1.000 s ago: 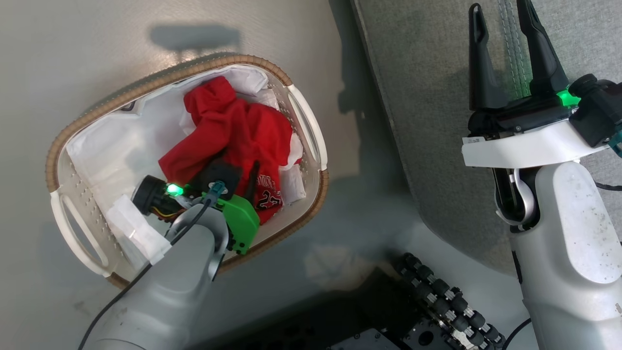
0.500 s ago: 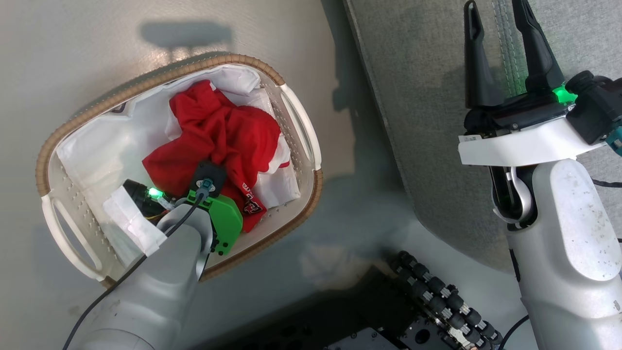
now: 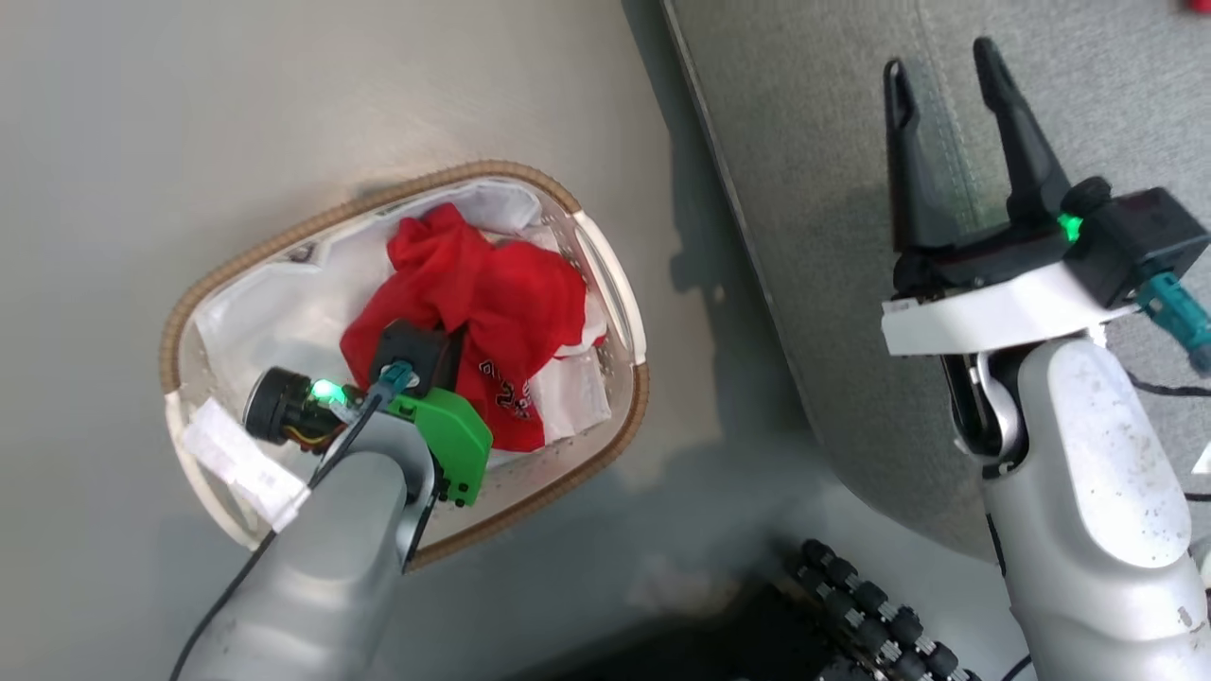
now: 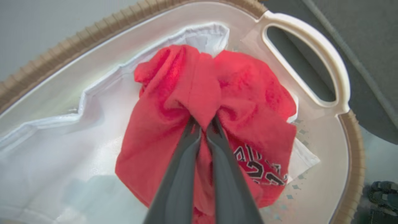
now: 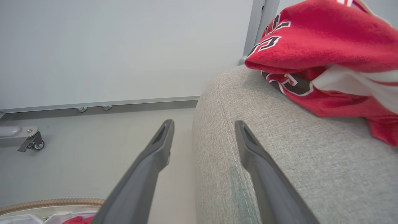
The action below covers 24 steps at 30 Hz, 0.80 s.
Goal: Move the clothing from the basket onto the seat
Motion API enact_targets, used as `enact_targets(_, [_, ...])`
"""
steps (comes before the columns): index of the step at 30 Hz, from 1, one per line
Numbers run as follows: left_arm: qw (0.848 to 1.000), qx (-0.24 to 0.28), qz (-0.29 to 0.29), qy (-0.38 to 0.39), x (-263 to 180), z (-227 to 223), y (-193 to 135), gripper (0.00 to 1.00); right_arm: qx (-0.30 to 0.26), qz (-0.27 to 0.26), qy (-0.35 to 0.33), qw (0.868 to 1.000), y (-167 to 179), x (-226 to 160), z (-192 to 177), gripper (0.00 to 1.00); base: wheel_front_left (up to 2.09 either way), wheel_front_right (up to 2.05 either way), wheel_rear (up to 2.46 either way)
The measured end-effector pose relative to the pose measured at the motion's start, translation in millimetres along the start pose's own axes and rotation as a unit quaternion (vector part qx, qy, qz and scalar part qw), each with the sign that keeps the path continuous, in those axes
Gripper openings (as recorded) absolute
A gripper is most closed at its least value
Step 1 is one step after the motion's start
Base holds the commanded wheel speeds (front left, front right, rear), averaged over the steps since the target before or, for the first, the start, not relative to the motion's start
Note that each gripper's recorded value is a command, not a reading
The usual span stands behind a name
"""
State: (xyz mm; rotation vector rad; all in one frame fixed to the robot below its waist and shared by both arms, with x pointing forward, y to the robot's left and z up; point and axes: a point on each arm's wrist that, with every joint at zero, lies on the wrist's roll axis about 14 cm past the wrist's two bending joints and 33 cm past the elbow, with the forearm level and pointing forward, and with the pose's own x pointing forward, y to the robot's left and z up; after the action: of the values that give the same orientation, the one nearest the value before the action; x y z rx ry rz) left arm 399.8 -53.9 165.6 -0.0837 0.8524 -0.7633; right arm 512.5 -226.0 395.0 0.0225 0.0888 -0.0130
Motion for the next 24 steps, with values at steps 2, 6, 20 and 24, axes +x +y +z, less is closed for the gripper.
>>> enact_targets(2, [1.0, -0.006, 0.003, -0.018, -9, 12, -2, 0.0, -0.004, 0.002, 0.0, 1.0, 2, -5, 4, 1.0, 0.0, 0.0, 0.0])
enact_targets(6, [0.998, -0.005, 0.008, -0.066, -30, 43, -7, 0.0, -0.011, 0.008, -0.006, 1.0, 8, -16, 17, 1.0, 0.0, 0.0, 0.0])
enact_targets(20, [0.966, 0.096, 0.028, -0.239, -129, 170, -28, 0.0, -0.003, 0.038, -0.034, 0.999, 39, -74, 62, 1.0, 0.0, 0.0, 0.0])
enact_targets(24, [0.948, 0.147, 0.035, -0.28, -160, 204, -36, 0.0, -0.003, 0.051, -0.048, 0.998, 48, -90, 76, 1.0, 0.0, 0.0, 0.0])
